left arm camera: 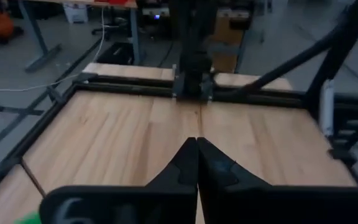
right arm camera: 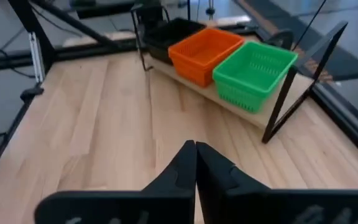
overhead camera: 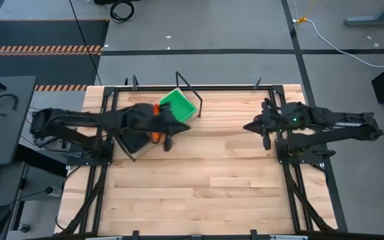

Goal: Stack baskets on shelf by color
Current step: Return to Home Position

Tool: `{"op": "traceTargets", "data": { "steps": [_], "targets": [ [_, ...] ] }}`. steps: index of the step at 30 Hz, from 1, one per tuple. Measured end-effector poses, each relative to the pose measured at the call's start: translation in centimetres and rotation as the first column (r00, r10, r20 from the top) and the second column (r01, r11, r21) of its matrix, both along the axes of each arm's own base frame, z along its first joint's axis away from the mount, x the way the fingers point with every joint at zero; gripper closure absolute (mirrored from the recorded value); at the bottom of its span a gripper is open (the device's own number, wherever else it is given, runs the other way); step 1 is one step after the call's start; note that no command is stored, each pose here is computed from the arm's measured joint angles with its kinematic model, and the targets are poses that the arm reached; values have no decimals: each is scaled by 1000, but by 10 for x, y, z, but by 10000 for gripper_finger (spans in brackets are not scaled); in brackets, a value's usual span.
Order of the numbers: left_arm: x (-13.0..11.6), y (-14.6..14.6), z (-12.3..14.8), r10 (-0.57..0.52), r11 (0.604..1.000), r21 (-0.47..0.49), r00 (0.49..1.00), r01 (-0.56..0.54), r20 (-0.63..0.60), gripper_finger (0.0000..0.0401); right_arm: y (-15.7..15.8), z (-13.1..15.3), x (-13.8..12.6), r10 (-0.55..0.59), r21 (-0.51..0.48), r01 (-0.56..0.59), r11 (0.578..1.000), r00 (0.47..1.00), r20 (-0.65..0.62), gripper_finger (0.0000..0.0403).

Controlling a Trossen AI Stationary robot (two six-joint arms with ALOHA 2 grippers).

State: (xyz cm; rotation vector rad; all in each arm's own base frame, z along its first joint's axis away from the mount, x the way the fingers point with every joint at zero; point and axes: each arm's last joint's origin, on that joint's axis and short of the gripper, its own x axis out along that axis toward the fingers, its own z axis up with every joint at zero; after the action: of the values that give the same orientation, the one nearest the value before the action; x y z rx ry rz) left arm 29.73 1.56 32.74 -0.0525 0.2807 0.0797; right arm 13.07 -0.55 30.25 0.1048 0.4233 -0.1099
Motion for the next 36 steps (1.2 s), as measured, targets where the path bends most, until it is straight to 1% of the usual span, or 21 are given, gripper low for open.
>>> {"op": "traceTargets", "data": {
  "steps": [4,6,8,10,13,17,20,24,26,30,34,36],
  "targets": [
    [-42,-4,-25,13,998,-63,994,-5,112,400,1,-9,-10,40,0,-40,999,997,70,393],
    [-64,-7,-35,10,996,-86,980,7,199,400,2,-13,-15,66,4,-67,998,989,133,392],
    [-86,-11,-43,-1,996,-84,960,25,280,400,3,-21,-20,87,4,-89,996,978,191,391],
    [-105,-13,-51,14,996,-86,945,14,327,400,4,-31,-24,95,0,-98,995,966,241,391],
    [-127,-16,-67,65,996,-83,937,-39,343,401,4,-48,-29,105,-18,-104,994,951,291,391],
    [-147,-21,-84,38,996,-85,931,-7,364,401,4,-65,-33,113,-33,-108,994,926,361,391],
    [-159,-23,-95,28,999,-44,923,-12,384,401,4,-80,-34,114,-41,-106,993,916,385,391],
    [-177,-21,-92,26,1000,-2,884,-28,466,400,4,-100,-33,102,-27,-101,995,901,422,391],
    [-184,-20,-93,8,1000,13,878,-16,479,400,4,-108,-32,97,-16,-100,995,897,431,391],
    [-196,-19,-98,0,999,30,899,-14,437,400,4,-120,-32,80,3,-91,996,890,449,391],
    [-206,-19,-107,-11,1000,-13,927,17,374,400,3,-132,-31,63,4,-73,997,891,449,391],
    [-210,-19,-109,-19,999,-33,930,34,368,400,3,-134,-31,64,1,-71,997,897,437,391]
  ]
}}
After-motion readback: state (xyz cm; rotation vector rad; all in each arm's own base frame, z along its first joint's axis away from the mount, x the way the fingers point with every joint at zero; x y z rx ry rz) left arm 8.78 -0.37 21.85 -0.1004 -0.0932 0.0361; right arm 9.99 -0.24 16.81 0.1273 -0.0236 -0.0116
